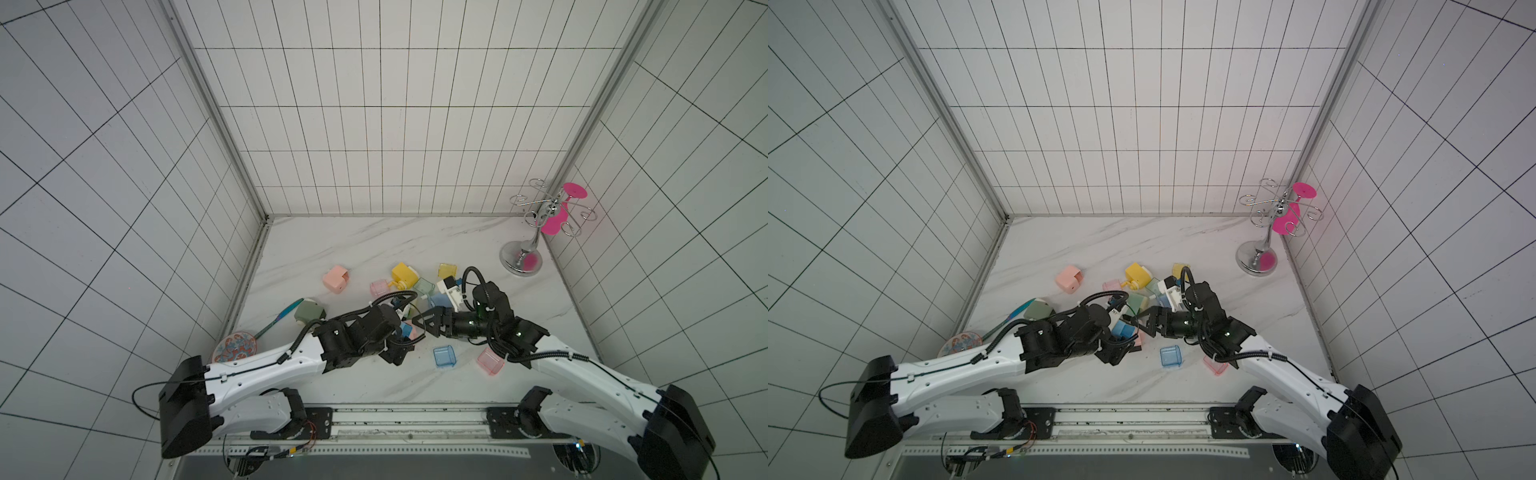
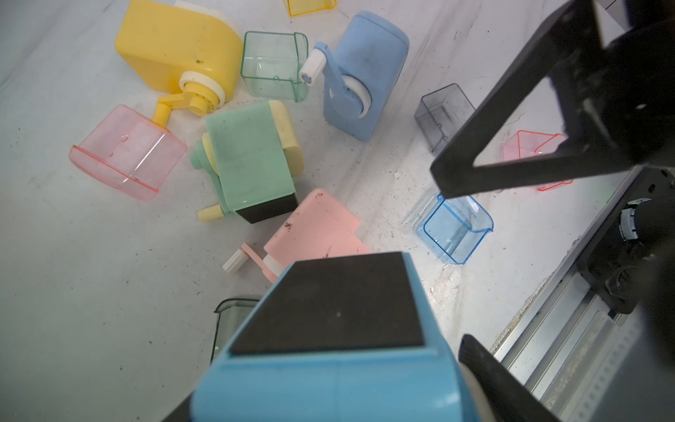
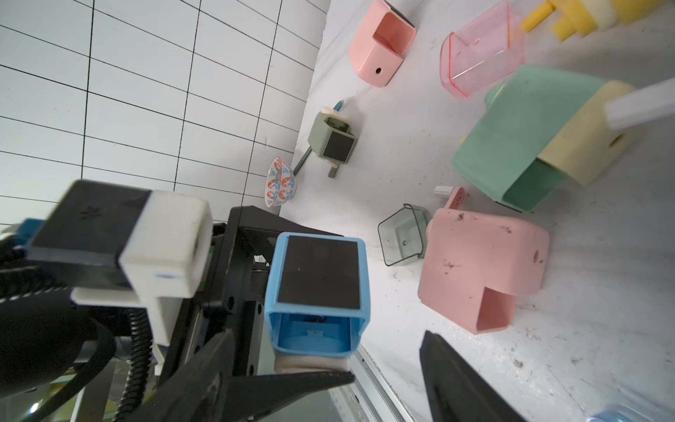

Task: Put the tray back into the pencil sharpener
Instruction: Pick up the pencil sharpener from the center of the board.

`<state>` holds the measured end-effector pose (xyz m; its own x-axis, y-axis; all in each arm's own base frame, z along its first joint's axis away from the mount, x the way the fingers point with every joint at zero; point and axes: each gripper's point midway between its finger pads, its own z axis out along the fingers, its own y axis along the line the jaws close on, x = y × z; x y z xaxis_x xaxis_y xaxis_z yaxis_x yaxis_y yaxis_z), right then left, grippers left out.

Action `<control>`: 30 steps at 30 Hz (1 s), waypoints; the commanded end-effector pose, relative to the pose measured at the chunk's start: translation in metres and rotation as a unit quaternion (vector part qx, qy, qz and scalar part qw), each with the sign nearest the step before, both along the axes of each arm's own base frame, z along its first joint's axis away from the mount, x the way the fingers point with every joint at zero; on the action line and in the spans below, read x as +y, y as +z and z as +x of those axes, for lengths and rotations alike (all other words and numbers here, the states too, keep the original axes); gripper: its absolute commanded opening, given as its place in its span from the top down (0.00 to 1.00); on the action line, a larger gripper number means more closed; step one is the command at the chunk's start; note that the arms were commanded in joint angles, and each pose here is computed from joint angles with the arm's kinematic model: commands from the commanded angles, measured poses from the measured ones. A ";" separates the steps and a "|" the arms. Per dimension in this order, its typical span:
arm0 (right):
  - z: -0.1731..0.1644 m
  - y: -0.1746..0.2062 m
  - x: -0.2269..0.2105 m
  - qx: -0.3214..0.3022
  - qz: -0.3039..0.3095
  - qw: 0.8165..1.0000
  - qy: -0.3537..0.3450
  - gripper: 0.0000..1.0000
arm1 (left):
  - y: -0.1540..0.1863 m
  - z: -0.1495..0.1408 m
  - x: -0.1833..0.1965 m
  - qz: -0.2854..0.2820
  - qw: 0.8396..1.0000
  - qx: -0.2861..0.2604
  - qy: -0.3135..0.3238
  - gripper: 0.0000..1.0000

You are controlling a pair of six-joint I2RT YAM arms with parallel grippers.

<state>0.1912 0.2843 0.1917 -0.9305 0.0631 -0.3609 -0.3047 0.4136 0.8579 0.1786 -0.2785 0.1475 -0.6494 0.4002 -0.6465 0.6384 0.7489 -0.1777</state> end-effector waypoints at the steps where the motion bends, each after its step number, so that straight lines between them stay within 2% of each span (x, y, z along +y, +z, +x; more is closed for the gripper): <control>1: -0.004 0.008 0.008 0.000 0.032 0.999 0.027 0.15 | 0.031 0.007 -0.017 -0.042 0.998 -0.040 -0.017 0.54; 10: -0.012 0.001 0.026 0.023 0.050 0.997 0.056 0.13 | 0.035 0.005 -0.024 -0.047 0.997 -0.048 -0.034 0.54; 20: -0.017 -0.013 0.040 0.048 0.038 0.996 0.058 0.27 | 0.038 0.009 -0.026 -0.043 0.997 -0.057 -0.030 0.54; 24: -0.017 -0.017 0.043 0.055 0.037 0.996 0.057 0.38 | 0.036 0.009 -0.027 -0.040 0.997 -0.056 -0.032 0.54; 27: -0.017 -0.018 0.044 0.060 0.038 0.996 0.058 0.52 | 0.037 0.010 -0.027 -0.039 0.997 -0.059 -0.030 0.51; 28: -0.017 -0.018 0.044 0.061 0.040 0.996 0.057 0.56 | 0.037 0.010 -0.027 -0.039 0.997 -0.060 -0.029 0.47; 30: -0.017 -0.017 0.044 0.064 0.045 0.995 0.057 0.67 | 0.038 0.011 -0.026 -0.038 0.997 -0.062 -0.028 0.32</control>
<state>0.1788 0.3268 0.1770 -0.9675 -0.0178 -0.2521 -0.2442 0.3234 0.9142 0.1813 -0.2895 0.1562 -0.5837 0.4384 -0.6835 0.6902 0.7113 -0.1332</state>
